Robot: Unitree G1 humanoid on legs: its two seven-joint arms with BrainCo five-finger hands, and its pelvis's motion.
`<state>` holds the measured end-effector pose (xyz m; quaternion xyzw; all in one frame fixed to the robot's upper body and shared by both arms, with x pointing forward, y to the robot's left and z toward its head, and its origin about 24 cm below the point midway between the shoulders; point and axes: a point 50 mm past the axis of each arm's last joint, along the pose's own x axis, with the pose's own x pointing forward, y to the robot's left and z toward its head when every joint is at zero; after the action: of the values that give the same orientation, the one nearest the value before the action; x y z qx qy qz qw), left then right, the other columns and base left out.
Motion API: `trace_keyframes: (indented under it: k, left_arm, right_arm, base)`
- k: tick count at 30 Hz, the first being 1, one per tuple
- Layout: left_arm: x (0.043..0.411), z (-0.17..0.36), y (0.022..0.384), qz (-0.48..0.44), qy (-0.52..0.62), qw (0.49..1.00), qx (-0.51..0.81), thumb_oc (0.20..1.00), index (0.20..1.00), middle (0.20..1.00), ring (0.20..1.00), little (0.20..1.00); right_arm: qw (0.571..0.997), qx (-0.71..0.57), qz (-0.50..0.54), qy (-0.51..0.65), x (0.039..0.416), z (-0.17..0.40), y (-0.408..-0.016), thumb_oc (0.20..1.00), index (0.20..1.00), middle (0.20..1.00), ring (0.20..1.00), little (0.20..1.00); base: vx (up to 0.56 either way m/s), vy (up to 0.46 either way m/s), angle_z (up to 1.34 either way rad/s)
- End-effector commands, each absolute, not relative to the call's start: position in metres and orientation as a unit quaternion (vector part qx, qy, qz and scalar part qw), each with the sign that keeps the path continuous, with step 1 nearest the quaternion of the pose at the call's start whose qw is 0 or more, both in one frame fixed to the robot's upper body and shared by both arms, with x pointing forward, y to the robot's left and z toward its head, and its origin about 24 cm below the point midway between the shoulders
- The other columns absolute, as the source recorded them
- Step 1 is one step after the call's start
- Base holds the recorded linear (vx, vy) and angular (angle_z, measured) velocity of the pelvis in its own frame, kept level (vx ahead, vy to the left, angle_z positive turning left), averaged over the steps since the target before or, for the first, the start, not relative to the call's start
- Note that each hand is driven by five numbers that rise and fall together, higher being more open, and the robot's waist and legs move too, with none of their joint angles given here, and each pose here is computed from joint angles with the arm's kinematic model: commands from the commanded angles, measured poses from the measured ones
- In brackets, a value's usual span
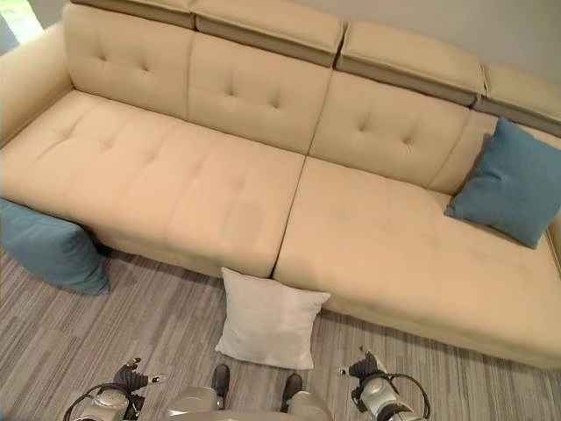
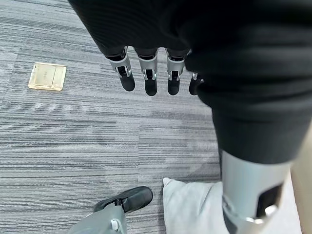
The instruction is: Pick up all the scattered cushions and arrange them neatly on the sofa.
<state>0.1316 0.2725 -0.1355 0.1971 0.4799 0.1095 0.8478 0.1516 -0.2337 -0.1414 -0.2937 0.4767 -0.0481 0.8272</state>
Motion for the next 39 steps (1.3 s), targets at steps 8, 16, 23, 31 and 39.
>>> trace_keyframes:
  k: [8, 16, 23, 31, 39]
  left_arm:
    - [0.275, -0.050, 0.238, 0.162, 0.210, 0.959, 0.104, 1.000, 1.000, 1.000, 1.000, 1.000]
    - [0.338, 0.020, 0.226, 0.165, 0.091, 0.971, 0.144, 1.000, 1.000, 1.000, 1.000, 1.000]
    - [0.385, 0.110, 0.214, 0.179, -0.038, 0.977, 0.110, 1.000, 1.000, 1.000, 1.000, 1.000]
    - [0.403, 0.163, 0.205, 0.187, -0.098, 0.973, 0.097, 1.000, 1.000, 1.000, 1.000, 1.000]
    - [0.418, 0.242, 0.146, 0.147, -0.197, 0.966, 0.076, 1.000, 1.000, 1.000, 1.000, 1.000]
  right_arm:
    - [0.922, -0.214, -0.194, 0.257, 0.268, -0.057, -0.243, 1.000, 1.000, 1.000, 1.000, 1.000]
    - [0.950, -0.151, -0.264, 0.072, 0.340, 0.035, -0.235, 1.000, 1.000, 1.000, 1.000, 1.000]
    - [0.952, -0.100, -0.271, -0.099, 0.382, 0.139, -0.217, 1.000, 1.000, 1.000, 1.000, 1.000]
    - [0.956, -0.065, -0.242, -0.151, 0.397, 0.180, -0.192, 1.000, 1.000, 1.000, 1.000, 1.000]
    - [0.952, -0.073, -0.189, -0.228, 0.409, 0.242, -0.135, 1.000, 1.000, 1.000, 1.000, 1.000]
  base:
    - [-0.19, -0.013, -0.07]
    - [-0.09, -0.002, -0.02]
    - [0.01, 0.006, 0.01]
    - [0.06, 0.020, 0.00]
    - [0.06, -0.013, -0.02]
